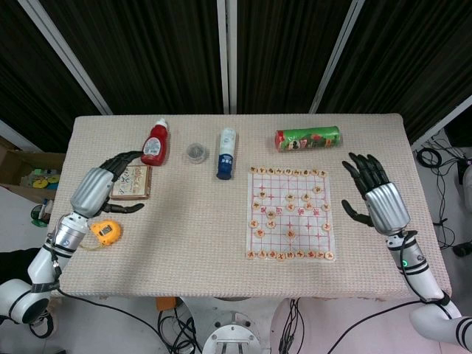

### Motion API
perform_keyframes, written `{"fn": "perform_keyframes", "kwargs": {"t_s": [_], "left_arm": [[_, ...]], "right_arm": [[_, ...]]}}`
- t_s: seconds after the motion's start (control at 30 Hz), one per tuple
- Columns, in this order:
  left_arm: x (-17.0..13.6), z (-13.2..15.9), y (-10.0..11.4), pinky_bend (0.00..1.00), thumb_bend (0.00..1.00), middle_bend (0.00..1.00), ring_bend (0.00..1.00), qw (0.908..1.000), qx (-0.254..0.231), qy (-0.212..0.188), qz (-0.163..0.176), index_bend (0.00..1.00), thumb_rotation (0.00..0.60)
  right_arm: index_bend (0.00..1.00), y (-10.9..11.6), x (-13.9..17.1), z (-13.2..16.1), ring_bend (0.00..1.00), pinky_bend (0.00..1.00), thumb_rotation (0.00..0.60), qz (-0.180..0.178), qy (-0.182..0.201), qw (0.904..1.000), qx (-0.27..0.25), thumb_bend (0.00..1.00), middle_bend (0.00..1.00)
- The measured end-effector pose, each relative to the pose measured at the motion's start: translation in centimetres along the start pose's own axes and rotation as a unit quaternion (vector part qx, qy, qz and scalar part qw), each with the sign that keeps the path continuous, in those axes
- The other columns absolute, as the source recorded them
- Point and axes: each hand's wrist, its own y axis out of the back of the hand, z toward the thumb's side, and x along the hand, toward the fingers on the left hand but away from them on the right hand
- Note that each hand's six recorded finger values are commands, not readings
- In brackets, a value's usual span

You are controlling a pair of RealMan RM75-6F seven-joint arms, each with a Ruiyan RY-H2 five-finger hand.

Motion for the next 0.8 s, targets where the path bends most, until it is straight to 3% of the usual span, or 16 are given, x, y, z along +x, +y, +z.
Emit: {"fn": "perform_keyframes", "kwargs": {"t_s": [0.1, 0.17, 0.27, 0.47, 0.57, 0.8], "left_arm": [[-1.6, -1.8, -0.3, 0.21, 0.13, 0.12, 0.12, 0.9961, 0.083, 0.029, 0.000, 0.11, 0.431], [-2.8, -2.9, -0.5, 0.21, 0.13, 0.12, 0.12, 0.9927, 0.109, 0.051, -0.006, 0.11, 0.421], [-4.8, -4.6, -0.8, 0.21, 0.13, 0.12, 0.12, 0.9887, 0.122, 0.086, -0.013, 0.11, 0.423], [-6.2, -5.9, -0.8, 0.21, 0.13, 0.12, 0.12, 0.9782, 0.177, 0.107, -0.018, 0.11, 0.423], [-6.9, -6.4, -1.0, 0.21, 0.13, 0.12, 0.12, 0.9716, 0.205, 0.116, -0.021, 0.11, 0.423], [-7.3, -6.7, -1.5, 0.21, 0.13, 0.12, 0.12, 0.9685, 0.218, 0.119, -0.023, 0.11, 0.438]], "right_arm": [[0.22, -1.1, -0.1, 1.3, 0.00, 0.00, 0.600, 0.048, 0.010, 0.9979, 0.043, 0.29, 0.00], [0.24, -1.9, -0.3, 2.6, 0.00, 0.00, 0.600, 0.081, 0.021, 0.9941, 0.069, 0.28, 0.00], [0.25, -3.2, -0.6, 4.5, 0.00, 0.00, 0.600, 0.123, 0.040, 0.9864, 0.101, 0.28, 0.00], [0.29, -6.1, -0.9, 6.7, 0.00, 0.00, 0.600, 0.188, 0.066, 0.9669, 0.159, 0.28, 0.00], [0.29, -7.6, -1.1, 7.3, 0.00, 0.00, 0.600, 0.211, 0.070, 0.9585, 0.178, 0.28, 0.00], [0.29, -10.6, -1.5, 9.1, 0.00, 0.00, 0.600, 0.242, 0.083, 0.9483, 0.188, 0.28, 0.00]]}}
